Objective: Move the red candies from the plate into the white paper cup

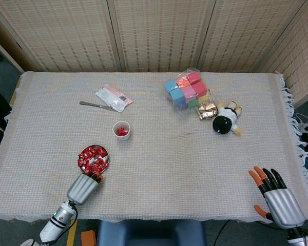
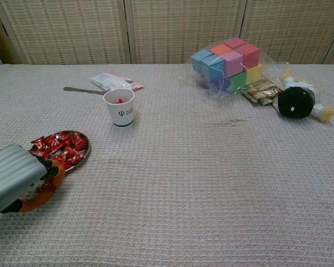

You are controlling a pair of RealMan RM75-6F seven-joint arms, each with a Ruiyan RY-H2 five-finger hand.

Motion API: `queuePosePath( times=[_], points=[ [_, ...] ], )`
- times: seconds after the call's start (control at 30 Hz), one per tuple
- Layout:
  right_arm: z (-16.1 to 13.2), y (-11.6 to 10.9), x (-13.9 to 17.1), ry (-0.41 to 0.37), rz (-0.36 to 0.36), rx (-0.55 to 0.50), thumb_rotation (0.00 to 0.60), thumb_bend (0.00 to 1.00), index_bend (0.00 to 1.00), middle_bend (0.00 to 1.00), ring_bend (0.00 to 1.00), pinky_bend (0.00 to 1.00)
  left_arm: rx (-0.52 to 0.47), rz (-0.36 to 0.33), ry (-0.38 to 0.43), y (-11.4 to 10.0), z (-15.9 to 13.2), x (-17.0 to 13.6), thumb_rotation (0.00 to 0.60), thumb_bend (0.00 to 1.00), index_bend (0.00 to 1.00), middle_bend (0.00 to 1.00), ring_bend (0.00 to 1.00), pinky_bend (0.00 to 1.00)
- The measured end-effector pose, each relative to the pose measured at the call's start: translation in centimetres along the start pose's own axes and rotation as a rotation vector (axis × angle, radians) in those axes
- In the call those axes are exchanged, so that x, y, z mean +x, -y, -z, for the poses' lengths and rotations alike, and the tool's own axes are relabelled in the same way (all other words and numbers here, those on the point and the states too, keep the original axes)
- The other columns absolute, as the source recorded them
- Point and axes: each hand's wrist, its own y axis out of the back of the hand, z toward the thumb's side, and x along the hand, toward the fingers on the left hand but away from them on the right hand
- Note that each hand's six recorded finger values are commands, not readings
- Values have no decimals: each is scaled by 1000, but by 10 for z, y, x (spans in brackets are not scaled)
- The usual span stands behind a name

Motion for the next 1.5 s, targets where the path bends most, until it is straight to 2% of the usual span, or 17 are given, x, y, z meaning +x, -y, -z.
queuePosePath(
  times=[0.17,0.37,0.47,0.73,1.0,1.33,1.43,1.5],
  points=[
    [1,0,-1,4,1,-2,600,113,0,0,0,0,-13,-50,-3,-15,3,-1,600,455,533,587,643,1000],
    [2,0,-3,9,-3,-1,600,113,0,0,0,0,-48,-127,-24,-46,16,11,600,455,534,586,644,1000],
    [2,1,-4,11,-5,0,600,114,0,0,0,0,-81,-170,-40,-67,28,33,600,454,535,582,655,1000],
    [6,3,-9,37,-11,2,600,114,0,0,0,0,-161,-188,-62,-100,57,116,600,452,531,575,658,1000],
    [13,4,-17,76,-18,0,600,114,0,0,0,0,-163,-124,-56,-94,54,174,600,450,523,560,658,1000],
    [21,5,-24,112,-28,-2,600,113,0,0,0,0,-137,-101,-61,-86,46,213,600,450,520,558,658,1000],
    [21,5,-25,112,-30,-2,600,113,0,0,0,0,-136,-94,-56,-83,43,216,600,451,467,511,656,1000],
    [21,5,-25,111,-30,-2,600,113,0,0,0,0,-133,-78,-56,-80,42,217,600,453,386,427,647,995]
  ],
)
